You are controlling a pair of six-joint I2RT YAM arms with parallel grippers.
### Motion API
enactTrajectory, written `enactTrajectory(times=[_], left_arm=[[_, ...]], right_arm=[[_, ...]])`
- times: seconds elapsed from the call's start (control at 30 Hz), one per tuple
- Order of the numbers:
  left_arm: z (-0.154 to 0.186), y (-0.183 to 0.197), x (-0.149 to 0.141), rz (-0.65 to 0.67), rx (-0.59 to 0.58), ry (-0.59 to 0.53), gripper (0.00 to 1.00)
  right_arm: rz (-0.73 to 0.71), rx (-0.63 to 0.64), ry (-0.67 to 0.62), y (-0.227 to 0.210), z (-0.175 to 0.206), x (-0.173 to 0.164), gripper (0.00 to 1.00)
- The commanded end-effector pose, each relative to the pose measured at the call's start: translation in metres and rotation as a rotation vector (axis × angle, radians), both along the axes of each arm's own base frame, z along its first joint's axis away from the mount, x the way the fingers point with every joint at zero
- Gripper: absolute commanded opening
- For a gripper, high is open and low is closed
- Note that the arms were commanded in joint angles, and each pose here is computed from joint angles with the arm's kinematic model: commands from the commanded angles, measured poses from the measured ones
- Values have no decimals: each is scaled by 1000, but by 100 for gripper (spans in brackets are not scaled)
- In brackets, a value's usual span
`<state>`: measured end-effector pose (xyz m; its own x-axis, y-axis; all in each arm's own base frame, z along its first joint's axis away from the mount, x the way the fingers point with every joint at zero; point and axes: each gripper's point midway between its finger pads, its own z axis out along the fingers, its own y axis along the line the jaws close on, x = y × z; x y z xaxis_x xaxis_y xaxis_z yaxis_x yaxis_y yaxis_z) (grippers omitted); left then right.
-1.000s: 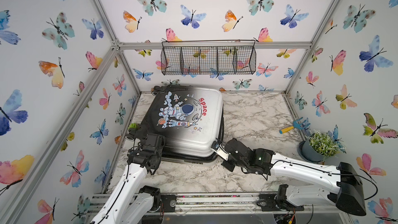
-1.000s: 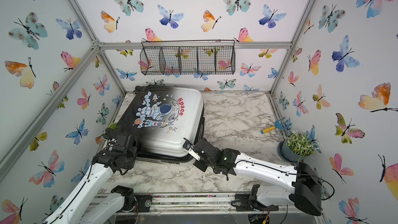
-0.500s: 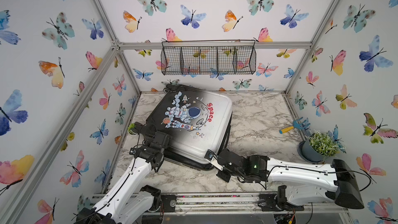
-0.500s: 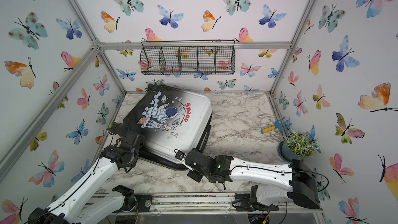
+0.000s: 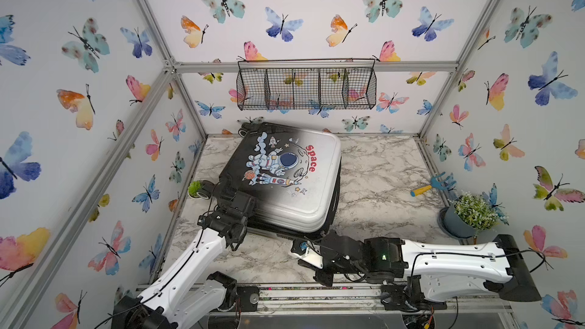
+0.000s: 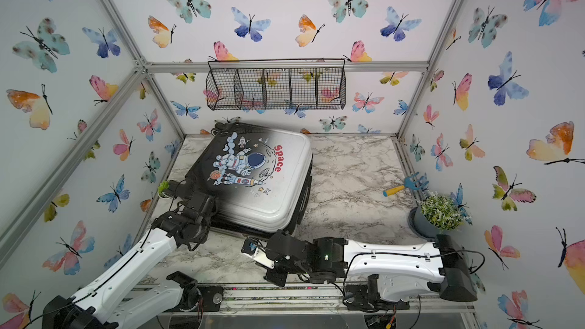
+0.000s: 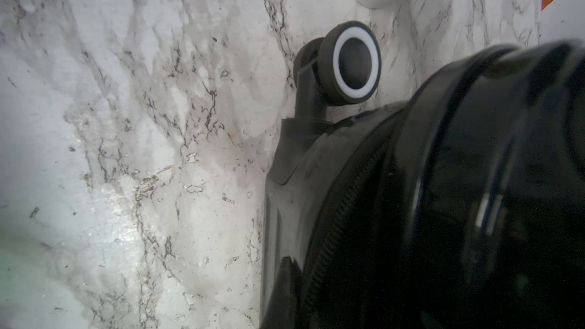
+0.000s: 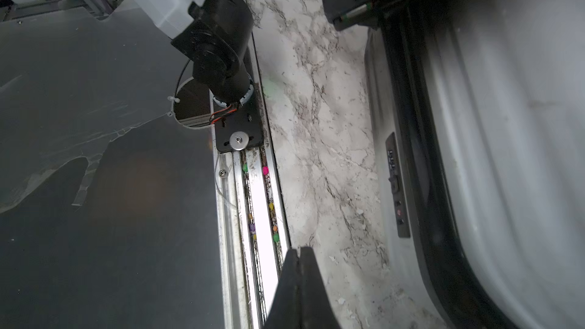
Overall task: Close the suitcase zippers
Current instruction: Zip the zipper on the suitcase.
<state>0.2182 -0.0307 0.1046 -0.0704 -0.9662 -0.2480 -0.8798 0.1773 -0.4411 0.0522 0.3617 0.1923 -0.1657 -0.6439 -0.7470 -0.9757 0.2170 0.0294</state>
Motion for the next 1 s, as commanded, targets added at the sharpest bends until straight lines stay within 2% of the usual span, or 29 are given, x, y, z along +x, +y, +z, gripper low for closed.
enactTrajectory(times=[0.0,0.13,0.17,0.23,0.3,0.47,0.63,0.77,0.87,0.97], left_arm=[[-16,-19,-7,7,-128,36,0],[-11,-13,-6,-1,-95,9,0],[-11,-12,-7,-3,-91,11,0],[-11,-12,-7,-6,-93,11,0],[-9,-17,-4,-24,-108,4,0],[0,-20,2,-45,-110,-15,0],[-1,-22,3,-65,-111,-17,0],[-4,-26,4,-74,-125,-17,0],[-1,-25,6,-78,-120,-25,0],[-3,-26,6,-82,-124,-26,0]], right_arm=[[-147,-79,5,-31,-14,24,4],[-321,-42,3,-66,-6,62,17],[-337,-46,17,-72,-11,66,24],[-352,-78,30,-80,-25,69,45],[-376,-112,55,-84,-38,68,55],[-412,-74,146,-77,-54,65,60],[-493,-75,44,-83,-70,86,62],[-551,-42,-16,-78,-68,103,64],[-577,-15,-26,-75,-68,112,61],[-569,-41,-41,-74,-77,115,53]])
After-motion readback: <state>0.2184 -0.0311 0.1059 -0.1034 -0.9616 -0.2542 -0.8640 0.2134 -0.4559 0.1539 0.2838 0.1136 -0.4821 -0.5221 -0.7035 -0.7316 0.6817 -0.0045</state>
